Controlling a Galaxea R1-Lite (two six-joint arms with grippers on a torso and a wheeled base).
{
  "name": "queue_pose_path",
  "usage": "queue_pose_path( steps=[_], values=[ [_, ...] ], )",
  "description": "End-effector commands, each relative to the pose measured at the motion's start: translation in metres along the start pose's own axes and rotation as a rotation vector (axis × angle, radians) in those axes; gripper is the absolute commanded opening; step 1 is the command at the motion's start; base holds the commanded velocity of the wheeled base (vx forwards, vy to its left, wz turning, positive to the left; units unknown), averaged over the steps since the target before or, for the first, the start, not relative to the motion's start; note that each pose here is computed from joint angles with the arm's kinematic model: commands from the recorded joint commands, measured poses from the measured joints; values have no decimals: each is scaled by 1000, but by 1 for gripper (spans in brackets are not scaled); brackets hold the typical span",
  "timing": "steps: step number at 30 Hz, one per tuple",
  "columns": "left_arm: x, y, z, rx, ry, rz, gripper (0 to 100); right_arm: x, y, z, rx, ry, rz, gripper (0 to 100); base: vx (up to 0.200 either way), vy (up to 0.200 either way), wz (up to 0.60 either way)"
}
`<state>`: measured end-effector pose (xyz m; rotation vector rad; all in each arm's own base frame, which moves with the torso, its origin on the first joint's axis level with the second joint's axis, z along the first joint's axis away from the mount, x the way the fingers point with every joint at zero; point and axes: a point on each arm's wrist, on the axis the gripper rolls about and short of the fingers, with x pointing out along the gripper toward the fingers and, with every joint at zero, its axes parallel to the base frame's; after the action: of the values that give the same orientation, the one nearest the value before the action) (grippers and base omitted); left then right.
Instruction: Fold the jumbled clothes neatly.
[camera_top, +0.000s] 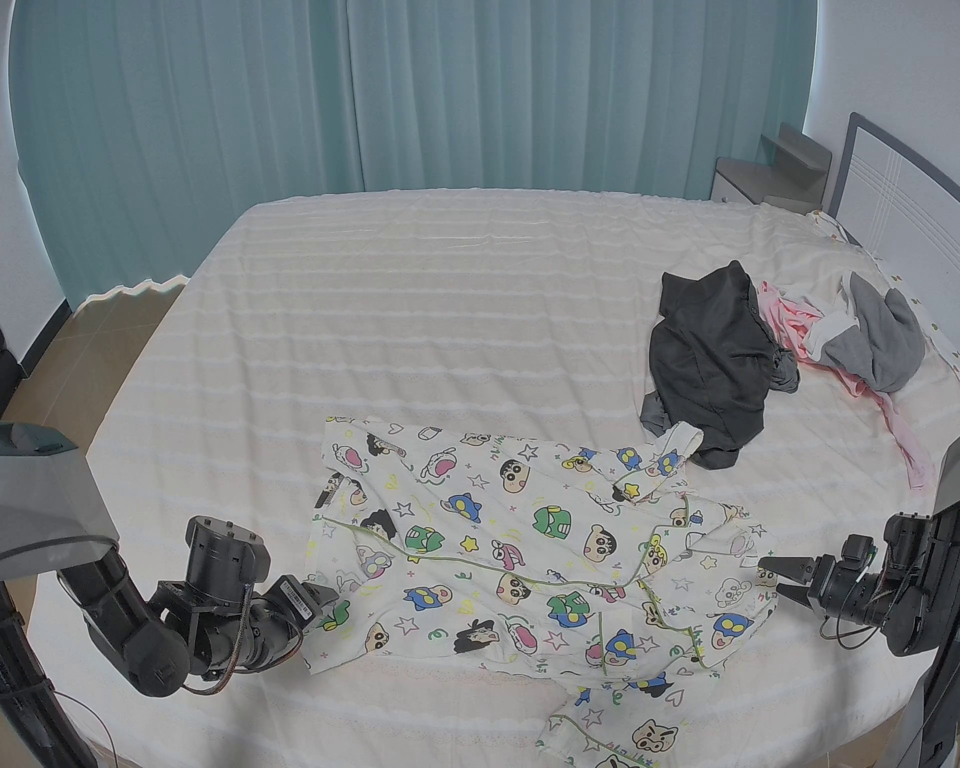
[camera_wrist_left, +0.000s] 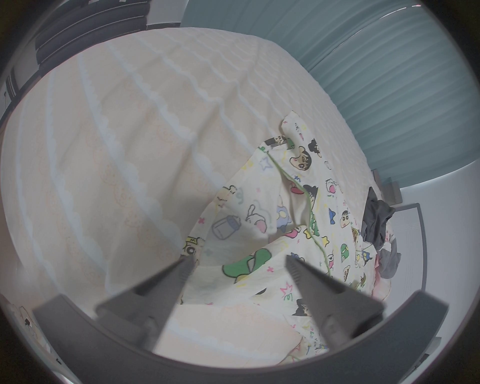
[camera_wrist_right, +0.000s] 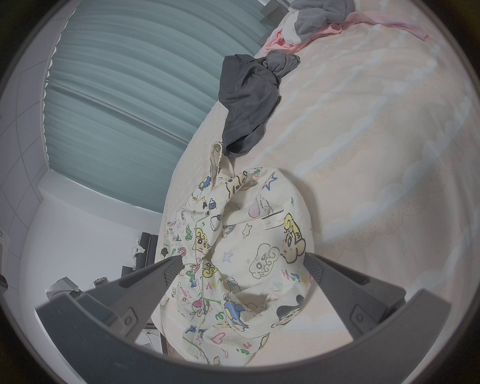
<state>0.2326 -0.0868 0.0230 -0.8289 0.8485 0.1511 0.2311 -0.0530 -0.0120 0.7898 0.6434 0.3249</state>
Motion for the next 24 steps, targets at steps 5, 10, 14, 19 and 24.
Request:
queue_pose_path(
  steps=[5,10,14,19,24],
  values=[
    [14,9,-7,5,40,60,100,0,0,1,-13,-6,4,100,0,0,0],
    [21,-2,-8,13,36,26,100,0,0,1,-13,-6,4,100,0,0,0],
    [34,-10,-8,17,33,15,100,0,-1,1,-11,-8,2,100,0,0,0],
    [37,-11,-9,15,36,15,0,0,-1,1,-13,-9,3,100,0,0,0],
    [35,-12,-7,15,26,8,0,0,-1,1,-13,-9,3,100,0,0,0]
  ],
)
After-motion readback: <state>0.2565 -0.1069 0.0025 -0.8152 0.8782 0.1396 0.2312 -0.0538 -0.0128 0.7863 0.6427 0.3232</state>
